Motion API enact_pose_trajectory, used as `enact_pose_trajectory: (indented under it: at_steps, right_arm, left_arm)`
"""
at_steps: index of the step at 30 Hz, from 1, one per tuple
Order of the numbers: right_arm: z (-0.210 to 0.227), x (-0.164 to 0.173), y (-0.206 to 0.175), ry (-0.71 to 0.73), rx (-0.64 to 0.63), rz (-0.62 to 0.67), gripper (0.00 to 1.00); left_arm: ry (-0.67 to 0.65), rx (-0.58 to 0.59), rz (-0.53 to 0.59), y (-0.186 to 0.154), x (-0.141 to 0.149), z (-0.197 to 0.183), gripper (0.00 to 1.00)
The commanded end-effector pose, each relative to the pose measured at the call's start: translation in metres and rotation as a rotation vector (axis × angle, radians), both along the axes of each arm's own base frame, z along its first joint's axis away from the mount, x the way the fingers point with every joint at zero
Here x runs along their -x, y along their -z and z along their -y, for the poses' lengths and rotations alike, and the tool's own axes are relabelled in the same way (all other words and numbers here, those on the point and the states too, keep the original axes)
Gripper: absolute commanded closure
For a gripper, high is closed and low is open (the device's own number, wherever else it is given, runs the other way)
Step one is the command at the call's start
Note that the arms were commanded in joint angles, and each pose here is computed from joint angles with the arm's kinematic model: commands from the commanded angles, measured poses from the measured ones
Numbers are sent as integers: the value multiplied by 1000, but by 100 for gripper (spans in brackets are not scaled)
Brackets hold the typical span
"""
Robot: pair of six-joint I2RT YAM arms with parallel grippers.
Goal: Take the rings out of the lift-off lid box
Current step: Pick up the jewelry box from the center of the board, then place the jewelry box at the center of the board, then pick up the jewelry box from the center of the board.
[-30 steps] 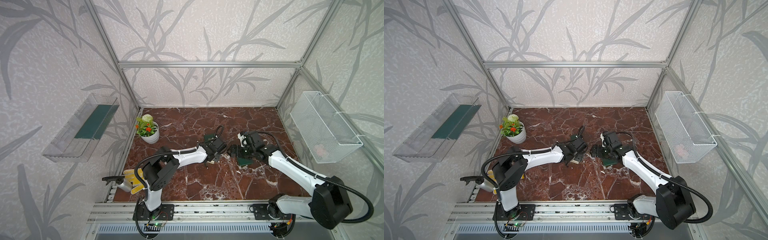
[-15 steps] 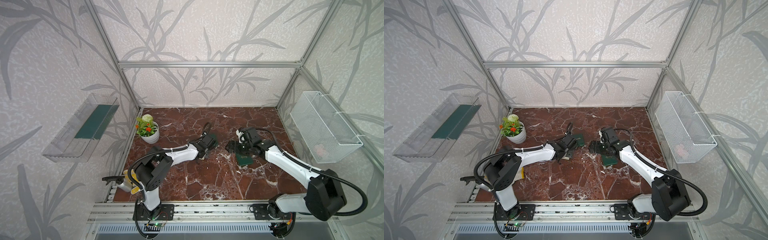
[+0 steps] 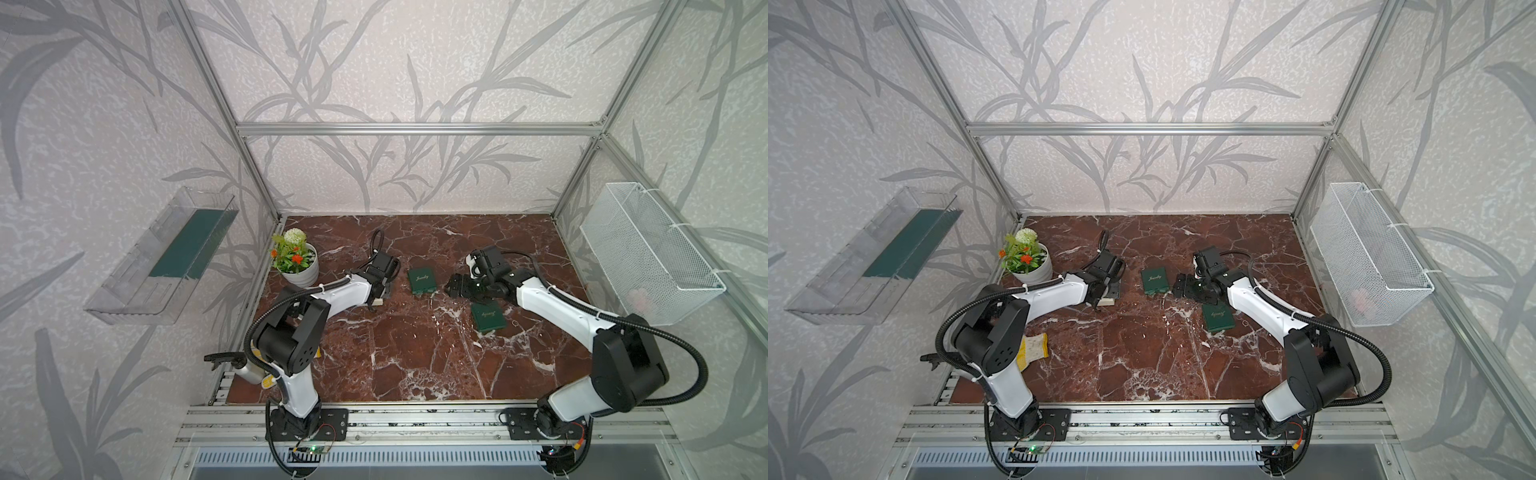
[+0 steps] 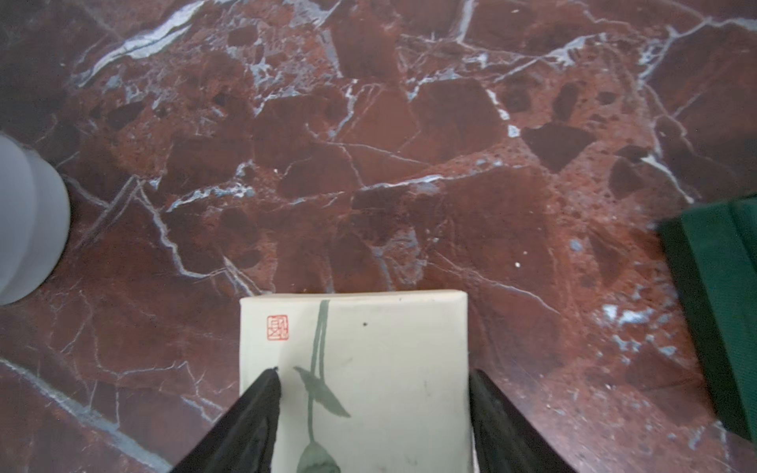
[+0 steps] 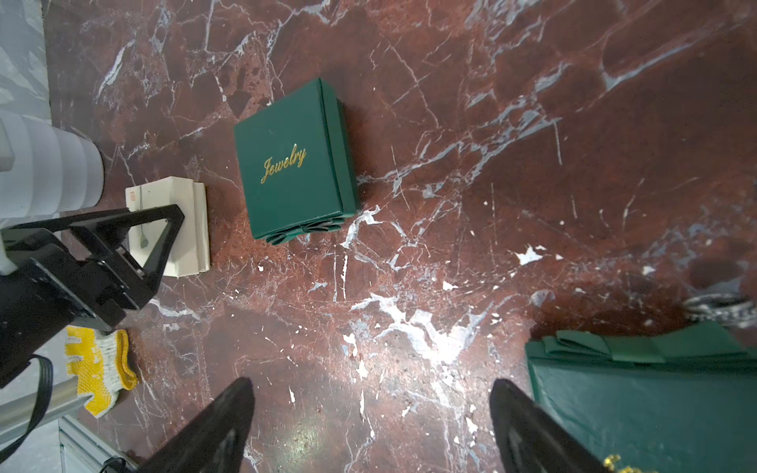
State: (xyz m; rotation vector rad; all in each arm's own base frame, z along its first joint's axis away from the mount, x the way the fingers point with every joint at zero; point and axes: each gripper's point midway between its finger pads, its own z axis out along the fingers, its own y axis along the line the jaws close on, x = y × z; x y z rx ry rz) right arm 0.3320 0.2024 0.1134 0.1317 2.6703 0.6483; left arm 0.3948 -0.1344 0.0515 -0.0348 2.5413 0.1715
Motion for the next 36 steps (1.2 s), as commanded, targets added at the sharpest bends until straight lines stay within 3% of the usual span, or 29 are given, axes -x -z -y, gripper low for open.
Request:
enact_pose_trajectory:
  at_steps: [1,5,17,24,29,36]
  right_arm:
    - [2,-5,-3,6,23,-4,9]
    - [3,-3,-5,-19,37,1,8]
    - [4,28,-15,-120,-4,29,2]
    - [10,51,-27,-163,-15,51,1]
    - [17,63,-32,-157,-26,59,1]
    - [34,77,-23,-111,6,65,1]
  left_arm:
    - [-15,12,-104,6,14,-7,27]
    - [-22,125,-110,-15,10,13,18]
    - [28,294,-97,-61,1,94,9]
    - [3,307,-111,-50,-12,140,9]
    - [-25,244,-112,-37,-21,144,8]
    - [-29,275,-107,-33,-27,155,1]
